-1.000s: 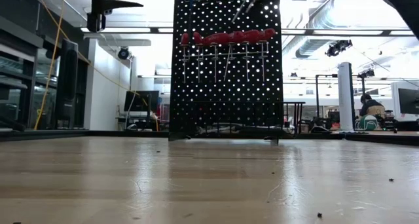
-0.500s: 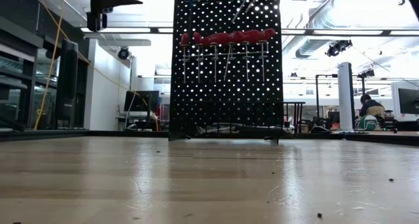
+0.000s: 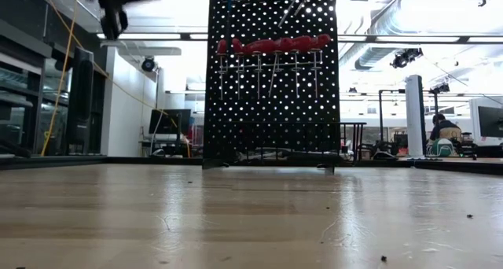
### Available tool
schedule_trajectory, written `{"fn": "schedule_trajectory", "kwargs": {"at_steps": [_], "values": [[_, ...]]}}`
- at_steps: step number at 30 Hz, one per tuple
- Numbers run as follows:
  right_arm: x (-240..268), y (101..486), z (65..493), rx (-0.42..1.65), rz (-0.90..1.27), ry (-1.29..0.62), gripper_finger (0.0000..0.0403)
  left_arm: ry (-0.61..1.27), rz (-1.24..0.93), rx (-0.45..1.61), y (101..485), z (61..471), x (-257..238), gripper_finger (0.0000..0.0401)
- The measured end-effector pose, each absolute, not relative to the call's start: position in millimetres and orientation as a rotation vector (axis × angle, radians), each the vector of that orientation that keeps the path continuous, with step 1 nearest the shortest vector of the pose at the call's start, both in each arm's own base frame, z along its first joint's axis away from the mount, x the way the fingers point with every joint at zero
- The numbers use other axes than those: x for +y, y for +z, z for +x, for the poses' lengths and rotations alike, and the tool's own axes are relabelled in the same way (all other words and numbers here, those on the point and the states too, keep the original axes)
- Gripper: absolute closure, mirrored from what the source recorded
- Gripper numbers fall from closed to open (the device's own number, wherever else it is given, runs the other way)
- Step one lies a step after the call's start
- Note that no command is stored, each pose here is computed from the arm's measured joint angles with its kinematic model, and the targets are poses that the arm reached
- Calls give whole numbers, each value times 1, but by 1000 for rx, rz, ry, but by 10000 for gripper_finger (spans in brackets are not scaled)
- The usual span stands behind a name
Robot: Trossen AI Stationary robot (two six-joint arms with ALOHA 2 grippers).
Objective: Hang tools onto peg board
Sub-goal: Hang the black screwdriver on the peg board
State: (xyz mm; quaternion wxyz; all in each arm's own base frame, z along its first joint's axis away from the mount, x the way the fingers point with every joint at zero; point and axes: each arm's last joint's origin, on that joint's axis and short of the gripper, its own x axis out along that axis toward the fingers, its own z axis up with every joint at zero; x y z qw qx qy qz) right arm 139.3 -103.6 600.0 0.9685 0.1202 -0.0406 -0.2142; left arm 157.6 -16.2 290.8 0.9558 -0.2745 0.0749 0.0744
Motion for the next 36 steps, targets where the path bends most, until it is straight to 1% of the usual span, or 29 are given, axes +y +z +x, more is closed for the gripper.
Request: {"fn": "schedule_trajectory", "kwargs": {"at_steps": [2,4,8,11,13,17,21,23,25,27,29,31,33,36], "values": [[-82,606,126,-125,234,-448,386,166,-551,158,277,156,-13,387],[-64,611,111,-171,231,-462,397,140,-581,114,262,155,-10,395],[-43,616,94,-226,234,-474,398,24,-658,-108,234,150,-7,399],[-37,616,95,-230,247,-459,402,-18,-709,-222,216,143,-5,400],[-36,613,106,-195,253,-441,402,-23,-725,-250,206,139,-3,401],[-36,598,140,-74,293,-406,402,5,-760,-213,187,134,-1,401],[-32,564,187,162,395,-387,402,44,-767,-177,180,134,2,401],[-25,542,213,274,415,-380,403,51,-765,-193,181,134,4,401],[-15,523,235,349,436,-396,403,56,-767,-205,182,133,5,401],[-1,506,247,403,462,-413,403,51,-775,-229,185,132,6,401],[16,492,250,427,492,-442,403,51,-782,-233,185,132,6,401],[34,477,252,431,506,-520,403,54,-782,-227,185,132,6,401],[47,459,255,387,493,-664,403,54,-782,-229,185,132,6,401],[53,432,265,205,420,-932,403,65,-790,-226,184,132,6,401]]}}
